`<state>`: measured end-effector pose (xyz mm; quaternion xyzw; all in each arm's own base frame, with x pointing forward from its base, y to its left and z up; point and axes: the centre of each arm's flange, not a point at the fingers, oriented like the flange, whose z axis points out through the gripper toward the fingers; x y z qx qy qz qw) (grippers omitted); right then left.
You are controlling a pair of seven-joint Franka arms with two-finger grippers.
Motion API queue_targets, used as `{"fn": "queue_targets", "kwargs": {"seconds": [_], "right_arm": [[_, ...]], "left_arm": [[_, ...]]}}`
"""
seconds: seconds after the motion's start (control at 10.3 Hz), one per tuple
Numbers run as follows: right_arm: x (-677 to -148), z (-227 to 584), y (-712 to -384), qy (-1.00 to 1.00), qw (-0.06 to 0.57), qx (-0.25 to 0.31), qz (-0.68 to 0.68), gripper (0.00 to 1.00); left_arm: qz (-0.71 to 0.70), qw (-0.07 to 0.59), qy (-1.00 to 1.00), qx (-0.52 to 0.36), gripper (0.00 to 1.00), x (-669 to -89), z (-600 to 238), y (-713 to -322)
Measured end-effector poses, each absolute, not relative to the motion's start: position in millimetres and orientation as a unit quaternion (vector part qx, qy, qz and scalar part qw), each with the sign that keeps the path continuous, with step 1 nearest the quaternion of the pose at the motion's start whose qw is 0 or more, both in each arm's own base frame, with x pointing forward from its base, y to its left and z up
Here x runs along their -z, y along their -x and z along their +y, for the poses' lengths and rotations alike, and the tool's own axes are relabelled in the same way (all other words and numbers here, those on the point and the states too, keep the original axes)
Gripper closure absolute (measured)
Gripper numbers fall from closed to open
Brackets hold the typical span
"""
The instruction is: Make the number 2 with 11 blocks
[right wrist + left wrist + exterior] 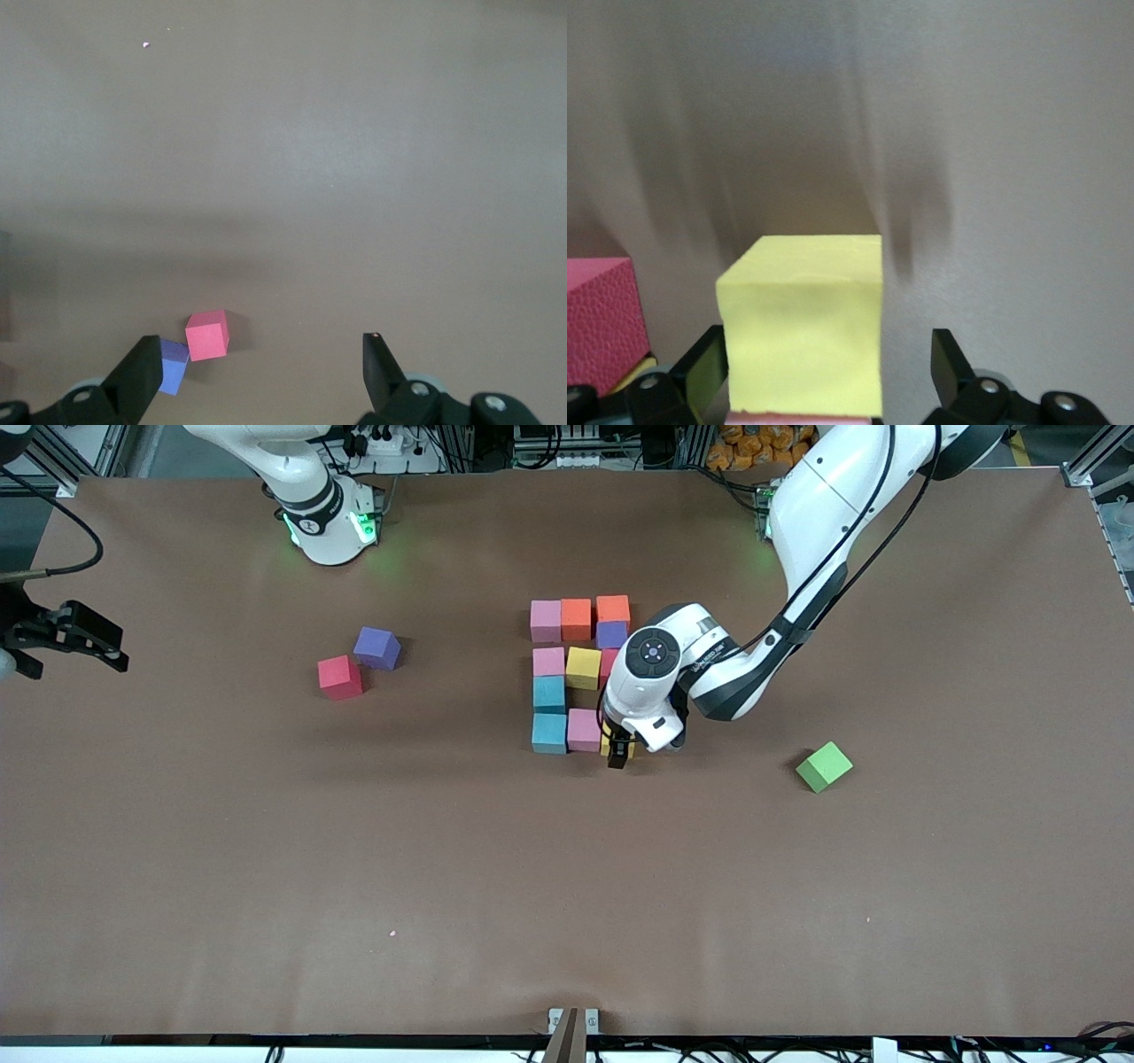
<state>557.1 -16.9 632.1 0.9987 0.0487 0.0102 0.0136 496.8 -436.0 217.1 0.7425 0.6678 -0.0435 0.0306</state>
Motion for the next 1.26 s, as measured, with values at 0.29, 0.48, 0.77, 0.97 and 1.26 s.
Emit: {"fn": "queue_targets", "kwargs": {"seconds": [0.29, 0.48, 0.77, 0.97, 1.26], "right_arm": [[-630, -15, -557, -0.999, 0.003, -0.007, 0.042, 0.0], [-631, -14, -557, -0.999, 0.001, -0.007, 0.043, 0.0], [-629, -11, -559, -0.999, -0.013, -0.009, 0.043, 0.0], [-620, -12, -565, -0.999, -0.013, -0.002, 0.041, 0.0], [-618, -15, -570, -0.999, 0.001, -0.013, 0.041, 0.0]], "left_arm": [[0.659, 0.066, -0.749, 0.033, 0.0, -263, -451, -502], [0.633, 0.083, -0.77, 0.024, 0.0, -300, -462, -509], [0.562, 0.066, -0.824, 0.002, 0.0, -350, -457, -532], [0.496, 0.069, -0.865, -0.017, 0.0, -380, -444, -546], [0.405, 0.054, -0.912, -0.045, 0.0, -418, -405, -566]]}}
